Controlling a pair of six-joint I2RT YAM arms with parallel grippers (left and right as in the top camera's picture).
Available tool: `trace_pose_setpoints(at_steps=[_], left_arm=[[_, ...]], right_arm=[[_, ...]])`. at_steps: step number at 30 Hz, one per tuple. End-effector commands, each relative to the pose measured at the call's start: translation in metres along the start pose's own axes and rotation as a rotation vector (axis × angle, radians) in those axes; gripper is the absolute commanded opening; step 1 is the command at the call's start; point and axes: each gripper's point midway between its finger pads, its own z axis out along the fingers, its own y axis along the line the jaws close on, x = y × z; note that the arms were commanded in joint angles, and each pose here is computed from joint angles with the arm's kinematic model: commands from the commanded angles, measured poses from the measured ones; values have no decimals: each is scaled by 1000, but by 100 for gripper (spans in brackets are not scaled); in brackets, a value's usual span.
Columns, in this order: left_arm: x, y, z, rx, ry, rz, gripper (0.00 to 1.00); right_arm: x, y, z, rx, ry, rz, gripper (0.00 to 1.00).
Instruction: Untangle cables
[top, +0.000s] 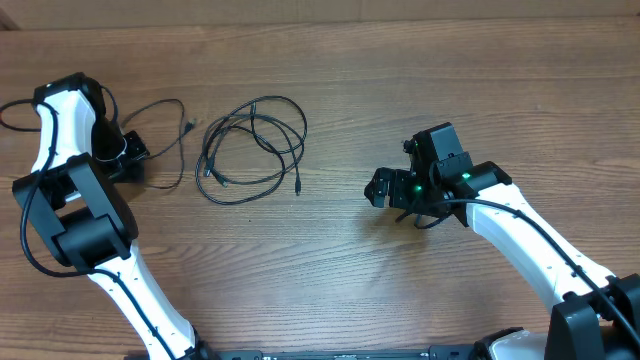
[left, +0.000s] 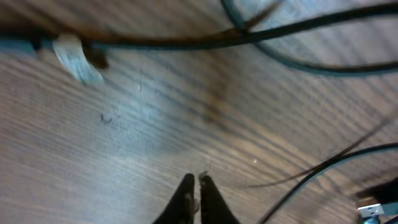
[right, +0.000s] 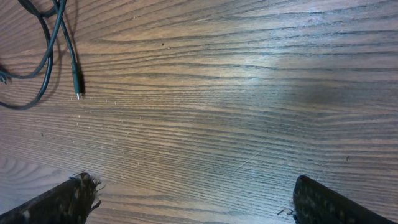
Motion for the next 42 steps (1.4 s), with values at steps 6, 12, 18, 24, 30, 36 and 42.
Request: trace_pose_setpoints(at_steps=[6,12,18,24,30,36,42], left_arm=[[-43,3,-41,249,-136,-49,4],[-75,28,-84,423,-263,-113,5],[-81,29,-84,447,-288,-107,62],[-78,7,-87,477,-279,-64,100],[-69,-14,-74,281,-271,-16,100],[-62,-31,-73,15,-326,10,100],[-42,-84,-78,36,-330,115,100]], right_arm=[[-2,-2,0,9,-8,2,100],[-2,-2,0,9,-8,2,100],[-2,-2,0,9,-8,2,100],[-2,-2,0,9,-8,2,100],[-2,-2,0,9,-8,2,100],[-2,-2,0,9,-8,2,100],[-2,-2,0,9,-8,2,100]])
